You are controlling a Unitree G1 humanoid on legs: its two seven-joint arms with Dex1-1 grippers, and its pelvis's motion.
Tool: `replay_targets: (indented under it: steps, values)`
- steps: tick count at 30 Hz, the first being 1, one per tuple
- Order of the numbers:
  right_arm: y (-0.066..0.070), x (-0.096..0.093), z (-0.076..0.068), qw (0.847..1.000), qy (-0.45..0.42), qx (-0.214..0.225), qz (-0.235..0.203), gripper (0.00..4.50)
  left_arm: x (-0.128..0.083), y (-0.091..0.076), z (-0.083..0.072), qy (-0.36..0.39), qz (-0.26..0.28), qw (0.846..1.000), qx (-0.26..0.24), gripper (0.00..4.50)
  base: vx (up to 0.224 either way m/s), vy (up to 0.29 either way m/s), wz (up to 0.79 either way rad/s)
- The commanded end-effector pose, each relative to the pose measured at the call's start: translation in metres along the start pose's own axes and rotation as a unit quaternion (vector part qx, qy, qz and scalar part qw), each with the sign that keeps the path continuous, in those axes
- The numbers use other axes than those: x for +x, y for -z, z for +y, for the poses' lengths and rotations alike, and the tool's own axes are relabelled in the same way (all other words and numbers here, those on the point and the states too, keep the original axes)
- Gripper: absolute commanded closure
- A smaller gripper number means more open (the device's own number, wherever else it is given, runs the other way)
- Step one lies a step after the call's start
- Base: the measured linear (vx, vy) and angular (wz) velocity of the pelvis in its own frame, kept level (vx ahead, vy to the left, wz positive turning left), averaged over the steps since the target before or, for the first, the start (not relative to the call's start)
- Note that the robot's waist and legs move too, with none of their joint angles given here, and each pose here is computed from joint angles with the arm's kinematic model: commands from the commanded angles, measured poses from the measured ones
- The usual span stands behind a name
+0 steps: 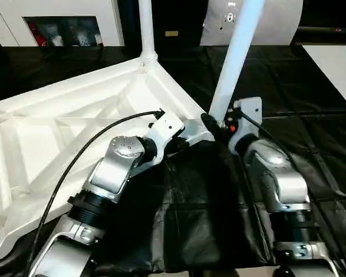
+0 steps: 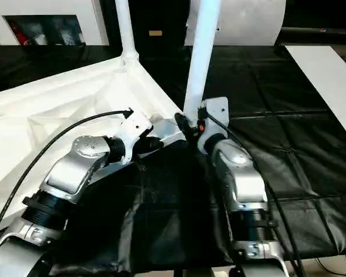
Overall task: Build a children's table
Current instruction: Rotate leg to tighten
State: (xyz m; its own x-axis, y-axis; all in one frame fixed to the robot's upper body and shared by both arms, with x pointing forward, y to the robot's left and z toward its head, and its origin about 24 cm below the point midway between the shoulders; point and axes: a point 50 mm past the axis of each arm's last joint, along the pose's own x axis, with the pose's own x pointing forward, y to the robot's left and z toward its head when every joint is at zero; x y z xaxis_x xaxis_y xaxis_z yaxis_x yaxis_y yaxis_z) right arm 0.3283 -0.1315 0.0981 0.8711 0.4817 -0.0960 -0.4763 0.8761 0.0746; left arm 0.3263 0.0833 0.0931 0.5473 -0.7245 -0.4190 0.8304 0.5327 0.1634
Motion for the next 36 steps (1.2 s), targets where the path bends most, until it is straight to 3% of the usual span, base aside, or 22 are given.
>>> replay_targets:
  steps: [1, 4, 8, 14, 17, 20, 27, 36]
  values:
    - [0.003, -0.008, -0.003, 0.998, -0.059, -0.007, 0.006, 0.83, -0.006, 0.001, -0.001, 0.028, -0.009, 0.999, 0.024, 4.50, 0.000, 0.000, 0.00]
    - [0.000, -0.013, -0.012, 0.997, -0.071, -0.018, 0.005, 0.69, -0.010, 0.005, 0.001, 0.041, -0.001, 0.999, 0.033, 4.50, 0.000, 0.000, 0.00]
    - [-0.011, -0.029, -0.032, 0.987, -0.145, -0.072, 0.003, 0.60, -0.024, 0.017, 0.007, 0.094, 0.019, 0.994, 0.049, 4.50, 0.000, 0.000, 0.00]
    - [-0.011, -0.046, -0.032, 0.957, -0.275, -0.090, 0.025, 0.60, -0.039, 0.026, 0.004, 0.187, 0.027, 0.976, 0.105, 4.50, 0.000, 0.000, 0.00]
    - [-0.009, -0.051, -0.032, 0.940, -0.325, -0.095, 0.040, 0.60, -0.046, 0.029, 0.003, 0.224, 0.028, 0.968, 0.107, 4.50, 0.000, 0.000, 0.00]
    - [-0.007, -0.055, -0.030, 0.915, -0.387, -0.096, 0.064, 0.93, -0.053, 0.028, -0.002, 0.275, 0.024, 0.954, 0.115, 4.50, 0.000, 0.000, 0.00]
    - [-0.001, -0.056, -0.022, 0.888, -0.442, -0.094, 0.091, 1.51, -0.054, 0.027, -0.005, 0.307, 0.024, 0.942, 0.136, 4.50, 0.000, 0.000, 0.00]
    - [0.005, -0.056, -0.018, 0.872, -0.472, -0.077, 0.107, 2.22, -0.054, 0.024, -0.006, 0.318, 0.019, 0.938, 0.140, 4.50, 0.000, 0.000, 0.00]
